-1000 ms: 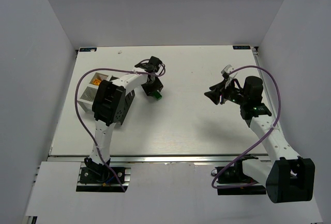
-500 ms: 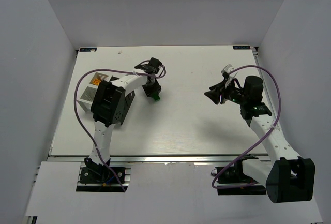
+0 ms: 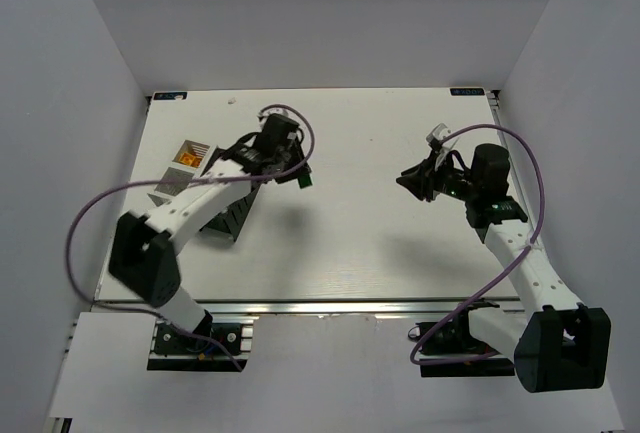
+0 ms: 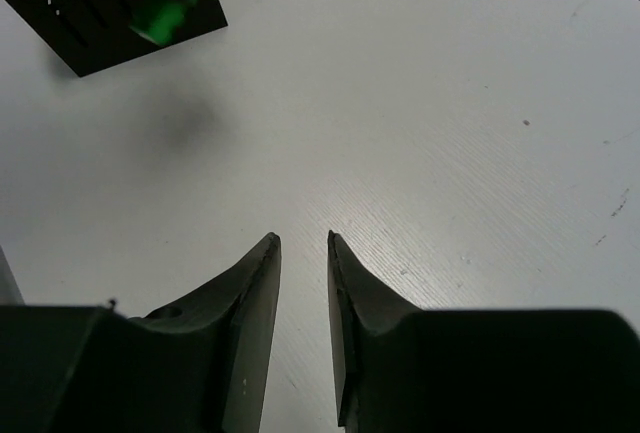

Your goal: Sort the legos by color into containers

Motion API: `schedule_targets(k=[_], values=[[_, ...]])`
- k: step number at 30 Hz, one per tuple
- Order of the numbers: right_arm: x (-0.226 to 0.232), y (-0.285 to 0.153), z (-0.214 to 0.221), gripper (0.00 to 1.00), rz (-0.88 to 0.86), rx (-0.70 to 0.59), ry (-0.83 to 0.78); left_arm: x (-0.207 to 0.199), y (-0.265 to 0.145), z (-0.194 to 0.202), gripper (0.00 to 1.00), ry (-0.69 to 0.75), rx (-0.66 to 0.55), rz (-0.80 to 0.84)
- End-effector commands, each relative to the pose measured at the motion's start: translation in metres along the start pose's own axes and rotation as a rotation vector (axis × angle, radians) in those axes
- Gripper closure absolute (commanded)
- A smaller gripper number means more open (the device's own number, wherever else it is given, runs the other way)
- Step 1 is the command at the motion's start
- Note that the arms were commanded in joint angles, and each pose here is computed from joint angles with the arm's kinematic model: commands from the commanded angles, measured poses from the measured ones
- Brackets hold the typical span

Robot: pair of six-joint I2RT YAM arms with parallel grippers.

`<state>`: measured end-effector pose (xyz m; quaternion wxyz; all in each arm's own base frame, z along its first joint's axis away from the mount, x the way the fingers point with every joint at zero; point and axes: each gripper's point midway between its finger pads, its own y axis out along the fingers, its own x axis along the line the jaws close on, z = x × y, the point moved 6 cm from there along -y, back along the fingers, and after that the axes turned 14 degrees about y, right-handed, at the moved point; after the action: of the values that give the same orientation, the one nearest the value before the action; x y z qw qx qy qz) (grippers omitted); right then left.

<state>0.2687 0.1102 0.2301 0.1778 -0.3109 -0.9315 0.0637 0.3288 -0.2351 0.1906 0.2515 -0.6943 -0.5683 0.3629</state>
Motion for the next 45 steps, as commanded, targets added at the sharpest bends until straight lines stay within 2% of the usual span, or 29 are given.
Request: schedule_targets(k=[1, 2, 8, 15, 21, 31, 34, 36, 38, 42, 44, 45], values=[[0.011, -0.003, -0.016, 0.69, -0.039, -0.019, -0.056, 0.007, -0.069, -0.027, 0.94, -0.037, -0.241, 0.088], [0.012, -0.002, -0.015, 0.7, -0.043, -0.014, -0.055, 0.017, -0.073, -0.015, 0.94, -0.039, -0.239, 0.062], [0.02, 0.004, -0.011, 0.71, -0.062, 0.005, -0.066, 0.076, -0.127, 0.003, 0.93, -0.098, -0.395, -0.162], [0.032, 0.009, -0.008, 0.71, -0.101, 0.039, -0.078, 0.144, -0.121, 0.01, 0.93, -0.146, -0.363, -0.372], [0.032, 0.009, -0.007, 0.71, -0.1, 0.051, -0.089, 0.171, -0.112, 0.003, 0.93, -0.115, -0.323, -0.472], [0.031, 0.011, -0.005, 0.66, -0.096, 0.058, -0.088, 0.19, -0.097, 0.016, 0.92, -0.097, -0.271, -0.58], [0.03, 0.012, -0.006, 0.63, -0.092, 0.06, -0.089, 0.192, -0.096, 0.013, 0.83, -0.103, -0.289, -0.585], [0.03, 0.012, -0.007, 0.62, -0.094, 0.061, -0.091, 0.191, -0.093, 0.014, 0.7, -0.104, -0.285, -0.577], [0.03, 0.012, -0.008, 0.6, -0.091, 0.061, -0.093, 0.192, -0.091, 0.015, 0.48, -0.109, -0.275, -0.585], [0.03, 0.01, -0.011, 0.55, -0.085, 0.058, -0.104, 0.191, -0.094, 0.014, 0.31, -0.123, -0.282, -0.582], [0.03, 0.009, -0.011, 0.49, -0.076, 0.064, -0.112, 0.19, -0.098, 0.012, 0.27, -0.131, -0.289, -0.576], [0.031, 0.008, -0.012, 0.45, -0.076, 0.066, -0.116, 0.186, -0.105, 0.007, 0.22, -0.139, -0.311, -0.549]])
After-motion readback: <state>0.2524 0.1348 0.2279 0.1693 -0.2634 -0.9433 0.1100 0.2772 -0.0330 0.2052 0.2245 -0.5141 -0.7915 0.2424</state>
